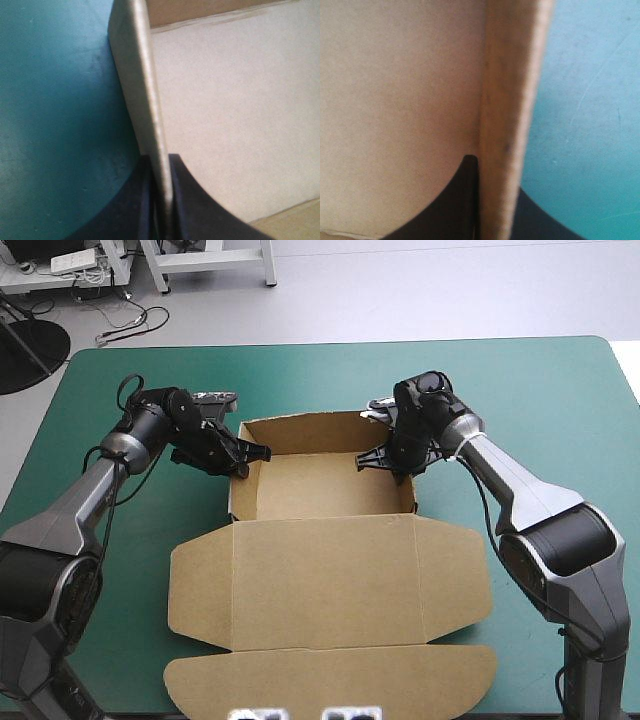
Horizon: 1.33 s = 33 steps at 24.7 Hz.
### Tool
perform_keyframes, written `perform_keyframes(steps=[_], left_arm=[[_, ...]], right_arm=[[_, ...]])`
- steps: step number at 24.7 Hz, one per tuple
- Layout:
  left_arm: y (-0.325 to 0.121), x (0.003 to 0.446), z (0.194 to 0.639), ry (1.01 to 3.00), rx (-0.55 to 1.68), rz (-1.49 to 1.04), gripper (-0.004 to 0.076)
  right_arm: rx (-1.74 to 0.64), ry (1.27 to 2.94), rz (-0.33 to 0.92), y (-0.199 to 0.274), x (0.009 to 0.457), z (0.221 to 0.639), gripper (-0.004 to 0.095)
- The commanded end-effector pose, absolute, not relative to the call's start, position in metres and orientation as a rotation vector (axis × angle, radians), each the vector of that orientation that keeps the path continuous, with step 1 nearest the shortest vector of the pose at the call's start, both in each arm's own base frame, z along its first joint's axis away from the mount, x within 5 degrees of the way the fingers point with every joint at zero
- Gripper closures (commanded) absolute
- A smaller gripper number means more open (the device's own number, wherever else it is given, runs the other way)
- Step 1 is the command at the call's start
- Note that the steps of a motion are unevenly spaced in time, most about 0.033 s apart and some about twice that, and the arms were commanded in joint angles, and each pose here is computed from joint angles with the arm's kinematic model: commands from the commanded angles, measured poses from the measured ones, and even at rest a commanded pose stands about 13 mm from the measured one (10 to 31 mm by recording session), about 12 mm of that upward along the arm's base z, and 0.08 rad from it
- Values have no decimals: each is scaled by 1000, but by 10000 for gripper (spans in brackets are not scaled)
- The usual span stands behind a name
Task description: Fold the box
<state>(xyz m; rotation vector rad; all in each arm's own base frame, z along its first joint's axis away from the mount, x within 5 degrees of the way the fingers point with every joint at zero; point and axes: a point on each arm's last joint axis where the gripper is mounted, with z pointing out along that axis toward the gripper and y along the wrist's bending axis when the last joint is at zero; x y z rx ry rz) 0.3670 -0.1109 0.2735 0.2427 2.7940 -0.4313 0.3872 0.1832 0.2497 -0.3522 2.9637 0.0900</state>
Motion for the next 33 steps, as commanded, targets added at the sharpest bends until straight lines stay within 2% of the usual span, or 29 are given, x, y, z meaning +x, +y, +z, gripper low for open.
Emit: perform_keyframes(steps=[1,3,8,11,14,18,21,26,28,30,32,33], left_arm=[[-123,361,297,2717,254,-542,696],[-123,360,297,2731,262,-543,652],[-123,358,296,2758,278,-543,447],[-123,359,296,2748,271,-545,327],[-123,361,297,2719,256,-542,275],[-123,364,298,2690,237,-541,275],[-122,365,305,2656,236,-529,275],[-121,365,366,2551,318,-499,276],[-118,360,393,2526,361,-467,292],[-115,352,429,2459,393,-440,363],[-111,337,470,2338,405,-435,487],[-108,323,495,2250,410,-437,582]], right_arm=[[-458,2865,193,193,381,280,870],[-468,2855,128,189,383,284,800],[-450,2801,74,185,386,298,497],[-452,2789,52,184,387,299,405],[-456,2783,22,182,388,299,389],[-474,2760,-45,179,390,302,389],[-467,2726,-41,179,391,311,389],[-442,2563,45,179,387,367,396],[-469,2501,22,172,378,388,396],[-461,2444,-4,163,367,409,396],[-400,2401,28,156,352,431,396],[-387,2377,51,153,344,442,396]])
